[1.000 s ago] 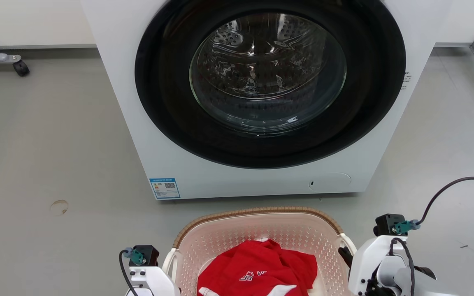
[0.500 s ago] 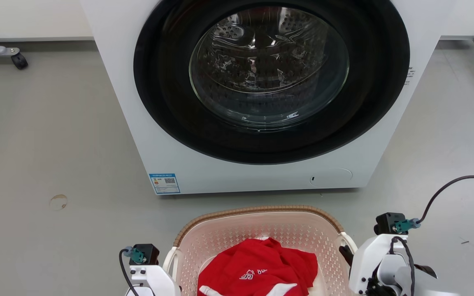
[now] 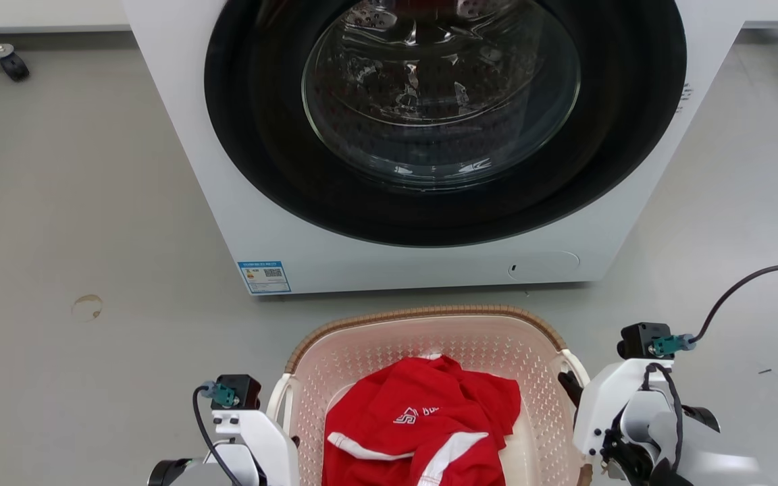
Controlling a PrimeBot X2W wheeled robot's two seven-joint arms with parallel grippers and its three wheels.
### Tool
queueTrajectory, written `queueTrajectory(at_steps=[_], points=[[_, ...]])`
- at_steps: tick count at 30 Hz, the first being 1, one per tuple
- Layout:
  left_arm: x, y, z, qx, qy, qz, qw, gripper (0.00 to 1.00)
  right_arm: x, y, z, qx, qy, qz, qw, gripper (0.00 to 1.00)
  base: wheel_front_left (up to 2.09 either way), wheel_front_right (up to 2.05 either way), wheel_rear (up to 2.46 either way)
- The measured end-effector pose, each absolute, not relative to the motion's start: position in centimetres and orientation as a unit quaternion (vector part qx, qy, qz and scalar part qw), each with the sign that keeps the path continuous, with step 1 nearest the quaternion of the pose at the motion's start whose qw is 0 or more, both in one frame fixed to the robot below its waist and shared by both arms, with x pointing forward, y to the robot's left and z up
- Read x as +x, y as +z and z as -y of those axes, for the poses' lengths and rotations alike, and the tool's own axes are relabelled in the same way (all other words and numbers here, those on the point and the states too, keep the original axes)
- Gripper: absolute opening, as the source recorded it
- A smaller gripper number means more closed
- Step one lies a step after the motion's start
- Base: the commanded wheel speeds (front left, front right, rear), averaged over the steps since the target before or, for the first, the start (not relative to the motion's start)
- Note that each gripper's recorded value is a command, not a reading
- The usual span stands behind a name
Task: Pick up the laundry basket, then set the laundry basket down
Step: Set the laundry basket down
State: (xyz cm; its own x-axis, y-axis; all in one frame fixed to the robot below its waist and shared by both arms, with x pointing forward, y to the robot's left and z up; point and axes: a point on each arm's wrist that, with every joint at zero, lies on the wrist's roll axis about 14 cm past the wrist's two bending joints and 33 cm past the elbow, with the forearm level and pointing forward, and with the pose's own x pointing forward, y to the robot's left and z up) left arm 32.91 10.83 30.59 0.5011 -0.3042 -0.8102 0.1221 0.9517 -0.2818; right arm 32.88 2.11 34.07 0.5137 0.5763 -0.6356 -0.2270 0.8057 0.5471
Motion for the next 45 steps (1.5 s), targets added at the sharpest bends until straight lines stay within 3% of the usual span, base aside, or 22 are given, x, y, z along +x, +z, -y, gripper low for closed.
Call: queueTrajectory(at_steps=[34, 45], points=[[40.3, 25.2, -8.7, -0.099, -0.127, -0.481, 0.862, 0.0, 40.3, 27.5, 0.0, 0.209, 0.206, -0.43, 0.854, 0.0, 0.0, 0.0, 0.0], [45.3, 22.0, -8.2, -0.101, -0.13, -0.456, 0.875, 0.0, 45.9, 24.4, 0.9, 0.224, 0.203, -0.407, 0.862, 0.0, 0.0, 0.0, 0.0]])
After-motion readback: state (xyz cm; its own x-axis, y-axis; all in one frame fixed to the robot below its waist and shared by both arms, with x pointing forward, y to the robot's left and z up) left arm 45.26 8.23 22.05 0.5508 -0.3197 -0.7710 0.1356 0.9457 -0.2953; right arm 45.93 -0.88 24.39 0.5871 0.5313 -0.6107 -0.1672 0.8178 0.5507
